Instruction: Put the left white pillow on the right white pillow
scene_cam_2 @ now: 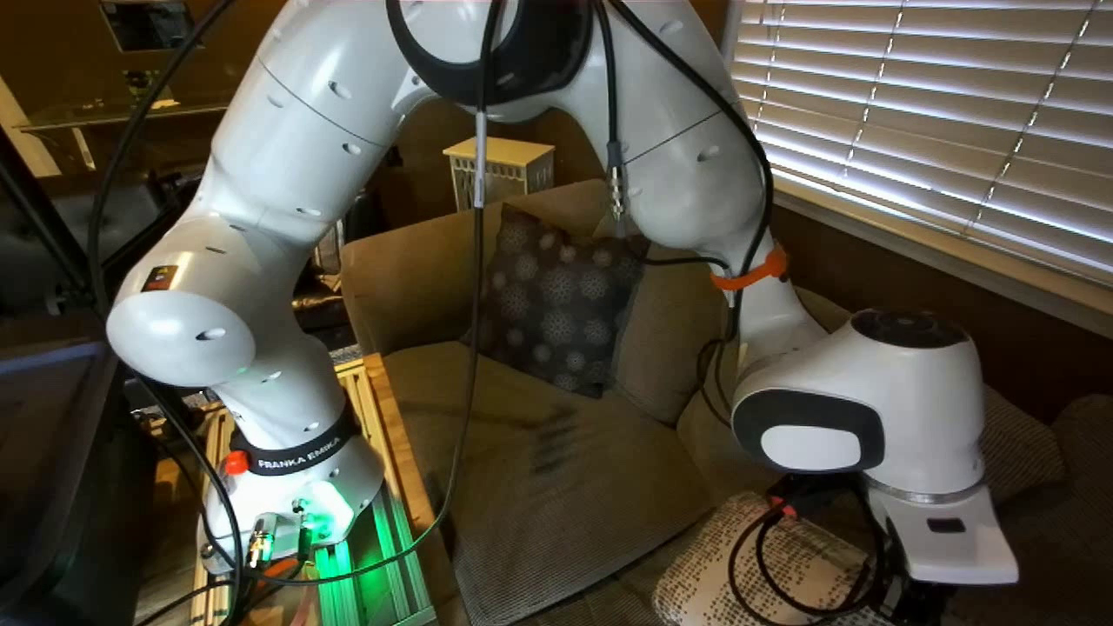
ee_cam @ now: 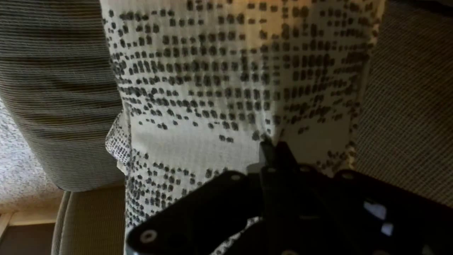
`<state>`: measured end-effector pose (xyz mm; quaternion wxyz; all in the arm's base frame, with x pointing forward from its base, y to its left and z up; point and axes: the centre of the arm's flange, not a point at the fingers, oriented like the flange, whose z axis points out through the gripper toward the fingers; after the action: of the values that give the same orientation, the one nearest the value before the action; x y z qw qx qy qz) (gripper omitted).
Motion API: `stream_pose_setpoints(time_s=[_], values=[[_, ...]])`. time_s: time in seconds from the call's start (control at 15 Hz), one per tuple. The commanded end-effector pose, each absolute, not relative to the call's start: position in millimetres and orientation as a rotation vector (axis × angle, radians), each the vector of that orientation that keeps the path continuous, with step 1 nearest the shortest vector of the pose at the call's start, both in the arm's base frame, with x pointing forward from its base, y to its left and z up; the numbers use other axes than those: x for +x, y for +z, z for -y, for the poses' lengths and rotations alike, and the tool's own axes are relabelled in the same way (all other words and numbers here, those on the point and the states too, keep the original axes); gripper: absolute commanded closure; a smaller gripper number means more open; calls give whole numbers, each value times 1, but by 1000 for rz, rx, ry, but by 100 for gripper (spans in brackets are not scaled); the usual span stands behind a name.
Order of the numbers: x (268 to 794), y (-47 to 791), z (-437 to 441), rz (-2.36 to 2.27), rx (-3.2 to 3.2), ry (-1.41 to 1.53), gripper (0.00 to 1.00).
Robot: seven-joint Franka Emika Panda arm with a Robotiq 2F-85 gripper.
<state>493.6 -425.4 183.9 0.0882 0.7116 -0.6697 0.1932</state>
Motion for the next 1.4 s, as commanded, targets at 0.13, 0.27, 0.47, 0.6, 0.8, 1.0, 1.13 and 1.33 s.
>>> stream_pose_setpoints(time_s=[0.13,0.27,0.47,0.6,0.8,1.0,1.13,1.33], values=[[542,211,477,1985,2142,744,99],[555,214,491,1988,2137,797,99],[566,217,518,1990,2124,875,99],[572,213,538,1985,2127,927,99],[579,206,560,1987,2133,992,99],[582,192,568,1991,2141,1004,99],[583,184,567,1990,2159,984,71],[587,187,556,1933,2183,1019,58]])
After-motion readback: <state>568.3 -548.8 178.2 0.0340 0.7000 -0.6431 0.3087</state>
